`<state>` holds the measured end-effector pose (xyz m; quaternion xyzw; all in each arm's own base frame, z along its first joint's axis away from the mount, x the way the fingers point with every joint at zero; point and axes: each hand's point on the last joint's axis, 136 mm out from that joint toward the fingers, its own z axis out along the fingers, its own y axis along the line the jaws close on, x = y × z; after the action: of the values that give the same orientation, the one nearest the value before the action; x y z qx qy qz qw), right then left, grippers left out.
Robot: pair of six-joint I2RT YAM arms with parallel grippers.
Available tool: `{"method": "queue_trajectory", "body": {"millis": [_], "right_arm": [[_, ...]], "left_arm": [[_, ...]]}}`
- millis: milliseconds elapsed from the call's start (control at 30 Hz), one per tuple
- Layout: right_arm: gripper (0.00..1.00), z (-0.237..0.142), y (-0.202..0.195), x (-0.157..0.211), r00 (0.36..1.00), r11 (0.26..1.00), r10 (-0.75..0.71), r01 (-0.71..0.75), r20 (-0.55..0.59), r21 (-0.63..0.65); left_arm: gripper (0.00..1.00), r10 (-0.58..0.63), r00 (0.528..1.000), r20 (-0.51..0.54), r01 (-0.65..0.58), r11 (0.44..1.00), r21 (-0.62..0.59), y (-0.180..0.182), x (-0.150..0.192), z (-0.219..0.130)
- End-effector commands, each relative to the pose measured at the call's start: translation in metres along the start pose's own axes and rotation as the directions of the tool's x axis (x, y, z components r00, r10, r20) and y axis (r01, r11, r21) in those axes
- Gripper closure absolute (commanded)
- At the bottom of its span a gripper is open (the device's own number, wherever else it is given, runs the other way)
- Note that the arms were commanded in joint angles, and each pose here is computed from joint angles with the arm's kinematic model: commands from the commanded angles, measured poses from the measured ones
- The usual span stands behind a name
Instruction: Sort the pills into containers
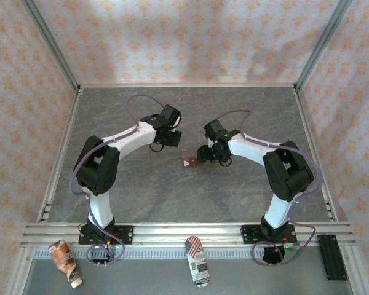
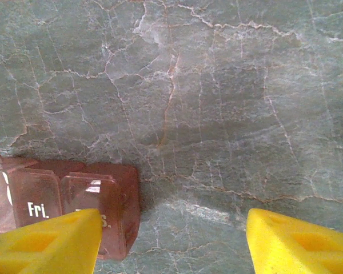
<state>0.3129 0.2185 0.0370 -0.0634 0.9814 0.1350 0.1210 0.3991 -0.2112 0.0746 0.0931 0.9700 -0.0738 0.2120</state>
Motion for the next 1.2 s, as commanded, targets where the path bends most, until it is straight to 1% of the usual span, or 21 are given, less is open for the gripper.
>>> {"method": "queue_trajectory", "body": {"millis": [0,67,100,200,600,767,1167], "right_arm": [[0.33,0.008,-0.008,0.004,1.0,1.0,0.001,-0.001,-0.014,0.023],[0.33,0.009,-0.008,0.004,1.0,1.0,0.002,-0.001,-0.016,0.025],[0.33,0.009,-0.008,0.005,1.0,1.0,0.002,-0.002,-0.017,0.025],[0.33,0.01,-0.01,0.005,1.0,1.0,0.004,-0.003,-0.017,0.029],[0.34,0.011,-0.013,0.007,1.0,0.999,0.012,-0.011,-0.019,0.041],[0.34,0.011,-0.015,0.007,1.0,0.999,0.014,-0.013,-0.018,0.047],[0.34,0.013,-0.016,0.008,1.0,0.998,0.022,-0.021,-0.018,0.055]], "left_arm": [[1.0,0.016,1.0,-0.022,-0.016,1.0,-0.004,-0.005,0.0,0.0],[1.0,0.016,1.0,-0.018,-0.016,1.0,0.001,-0.007,-0.001,-0.002],[1.0,0.017,0.999,-0.046,-0.018,1.0,-0.004,-0.007,0.004,0.009],[1.0,0.018,0.998,-0.053,-0.018,1.0,0.001,-0.01,0.004,0.014],[1.0,0.041,0.994,-0.106,-0.034,0.997,0.067,-0.033,0.012,0.03],[1.0,0.04,0.994,-0.104,-0.029,0.994,0.103,-0.04,0.015,0.027],[1.0,0.014,0.998,-0.062,-0.001,0.98,0.198,-0.056,0.009,0.003]]}}
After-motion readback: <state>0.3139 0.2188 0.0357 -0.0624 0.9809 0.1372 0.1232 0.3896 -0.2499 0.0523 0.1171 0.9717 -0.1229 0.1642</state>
